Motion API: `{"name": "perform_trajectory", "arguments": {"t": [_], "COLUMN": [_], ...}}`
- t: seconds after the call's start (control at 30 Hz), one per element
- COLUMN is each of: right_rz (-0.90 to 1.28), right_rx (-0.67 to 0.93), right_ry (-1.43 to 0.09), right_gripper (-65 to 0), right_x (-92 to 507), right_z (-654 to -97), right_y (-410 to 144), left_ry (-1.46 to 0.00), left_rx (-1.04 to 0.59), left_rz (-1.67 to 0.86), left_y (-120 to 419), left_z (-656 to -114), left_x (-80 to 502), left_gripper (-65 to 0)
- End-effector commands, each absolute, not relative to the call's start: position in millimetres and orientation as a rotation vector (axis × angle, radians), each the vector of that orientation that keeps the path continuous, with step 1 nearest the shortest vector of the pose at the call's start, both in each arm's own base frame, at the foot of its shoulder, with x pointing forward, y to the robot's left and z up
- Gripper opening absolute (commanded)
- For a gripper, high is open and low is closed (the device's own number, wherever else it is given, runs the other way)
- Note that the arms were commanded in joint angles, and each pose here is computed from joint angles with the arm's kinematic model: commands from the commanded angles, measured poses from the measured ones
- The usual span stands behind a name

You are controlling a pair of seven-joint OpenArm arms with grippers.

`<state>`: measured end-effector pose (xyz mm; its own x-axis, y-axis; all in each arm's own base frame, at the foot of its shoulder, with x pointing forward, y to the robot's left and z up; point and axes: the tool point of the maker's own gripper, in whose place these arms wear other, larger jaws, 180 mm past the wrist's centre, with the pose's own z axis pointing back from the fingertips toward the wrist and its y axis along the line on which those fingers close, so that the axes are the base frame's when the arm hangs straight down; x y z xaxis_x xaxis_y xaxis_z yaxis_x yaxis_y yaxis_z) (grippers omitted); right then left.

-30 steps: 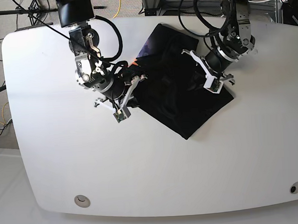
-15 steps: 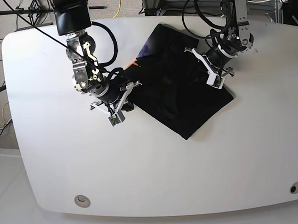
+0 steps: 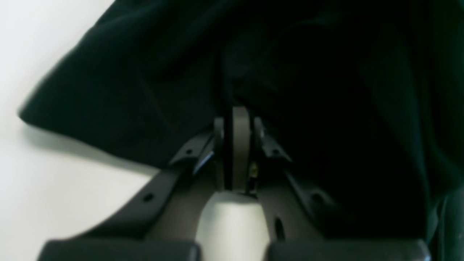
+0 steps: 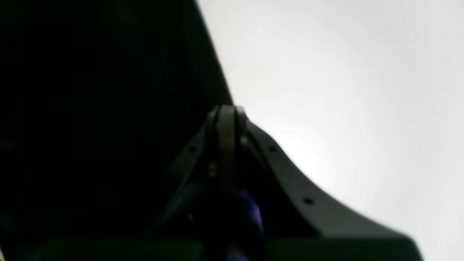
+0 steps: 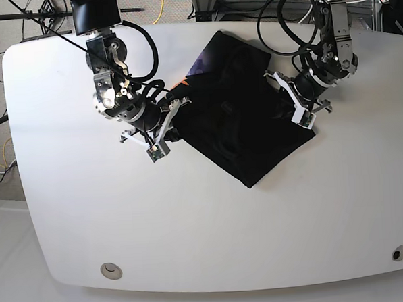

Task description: Fold the T-shirt properly

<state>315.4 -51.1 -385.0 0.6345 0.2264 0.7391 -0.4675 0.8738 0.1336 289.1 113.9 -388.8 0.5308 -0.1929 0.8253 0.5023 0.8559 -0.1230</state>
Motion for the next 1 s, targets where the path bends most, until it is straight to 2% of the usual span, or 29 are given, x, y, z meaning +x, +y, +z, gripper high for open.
{"name": "perform_trajectory", "arguments": {"t": [0.0,0.3,0.57,0.97], "right_rz": [0.412,0.407,0.392,0.382], "right_rx": [0.338,0.358,0.385,0.385], "right_ry": [-0.845,-0.867,-0.858,-0.757], "right_gripper": [-65.0,-64.8,-65.0,-65.0], "right_x": [319.0,314.8,297.0,265.8], "right_z": [-364.5,-356.8,-362.6,-390.6], "right_y": [-46.7,-36.8,-29.4,-32.8], "left_ry": [-0.972,-0.973,-0.982,-0.929], "left_rx": [-0.378,-0.352,-0.363,-0.335], "left_rz": [-0.439,-0.526,-0.509,-0.464], "left_y": [111.8,94.2,97.0,112.7], "left_z": [-373.7,-359.8,-371.0,-393.9], "left_x": [299.0,289.1,294.5,314.1], "left_gripper": [-65.0,-64.9,-64.6,-64.7]}}
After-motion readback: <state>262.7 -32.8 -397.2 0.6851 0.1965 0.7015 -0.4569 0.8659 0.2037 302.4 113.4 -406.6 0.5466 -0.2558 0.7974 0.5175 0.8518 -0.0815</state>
